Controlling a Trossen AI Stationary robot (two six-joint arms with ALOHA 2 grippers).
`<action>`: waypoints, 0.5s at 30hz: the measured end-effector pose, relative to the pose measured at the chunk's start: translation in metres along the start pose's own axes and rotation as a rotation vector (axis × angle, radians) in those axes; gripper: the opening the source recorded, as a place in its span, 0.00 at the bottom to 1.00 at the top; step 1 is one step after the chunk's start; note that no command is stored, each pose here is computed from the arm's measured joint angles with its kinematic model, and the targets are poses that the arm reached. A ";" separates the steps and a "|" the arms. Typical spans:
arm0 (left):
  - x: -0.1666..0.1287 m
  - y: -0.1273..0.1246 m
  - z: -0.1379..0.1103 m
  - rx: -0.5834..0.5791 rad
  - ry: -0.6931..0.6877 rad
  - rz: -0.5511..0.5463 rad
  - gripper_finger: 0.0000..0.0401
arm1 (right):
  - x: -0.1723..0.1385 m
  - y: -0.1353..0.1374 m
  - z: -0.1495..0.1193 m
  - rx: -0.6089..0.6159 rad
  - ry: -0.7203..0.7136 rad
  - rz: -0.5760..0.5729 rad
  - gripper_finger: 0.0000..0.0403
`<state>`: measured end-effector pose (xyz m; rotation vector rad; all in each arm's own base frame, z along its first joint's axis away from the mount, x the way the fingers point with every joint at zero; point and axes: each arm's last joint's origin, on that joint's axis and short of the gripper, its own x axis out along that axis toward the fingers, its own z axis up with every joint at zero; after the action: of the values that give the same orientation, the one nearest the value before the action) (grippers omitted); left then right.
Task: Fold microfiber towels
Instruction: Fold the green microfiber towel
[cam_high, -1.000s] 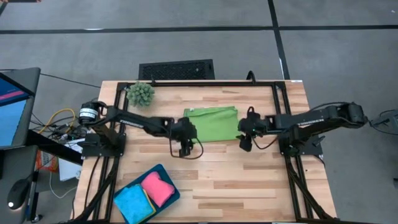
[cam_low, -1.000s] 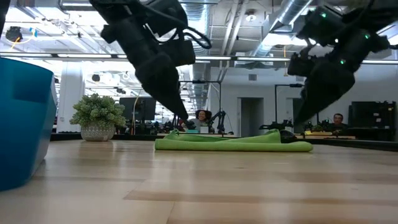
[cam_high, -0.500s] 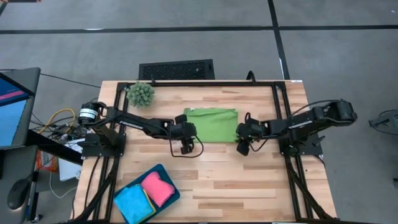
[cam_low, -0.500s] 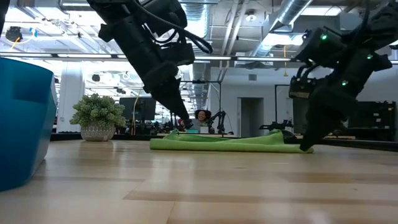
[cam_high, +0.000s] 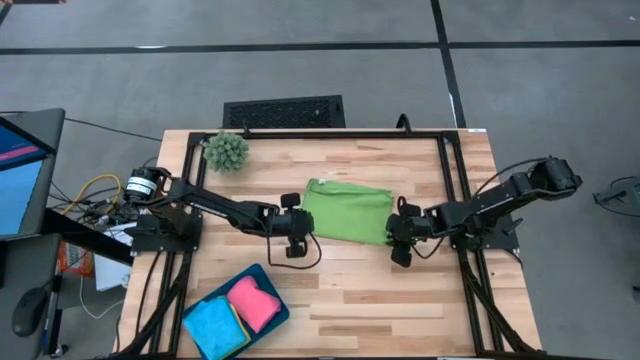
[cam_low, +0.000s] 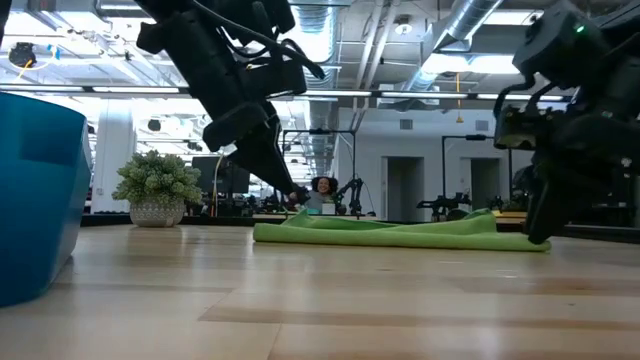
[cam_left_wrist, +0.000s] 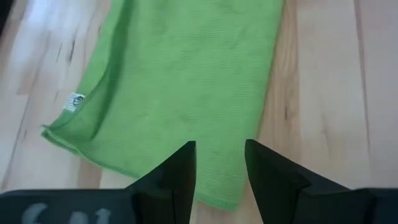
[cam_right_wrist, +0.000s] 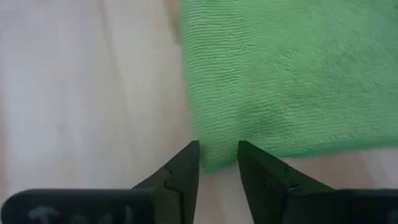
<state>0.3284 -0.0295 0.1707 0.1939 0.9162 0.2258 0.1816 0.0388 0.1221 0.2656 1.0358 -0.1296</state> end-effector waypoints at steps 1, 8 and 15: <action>0.000 0.001 0.000 0.002 -0.002 0.001 0.33 | -0.001 0.002 -0.001 -0.010 -0.004 0.008 0.34; 0.016 -0.010 -0.001 0.092 -0.021 -0.074 0.33 | -0.018 0.016 -0.002 -0.079 -0.091 0.065 0.39; 0.039 -0.020 -0.011 0.134 0.023 -0.010 0.33 | -0.022 0.023 -0.008 -0.256 -0.123 -0.002 0.48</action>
<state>0.3449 -0.0370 0.1298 0.3115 0.9560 0.1577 0.1692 0.0623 0.1407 0.0233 0.9198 -0.0136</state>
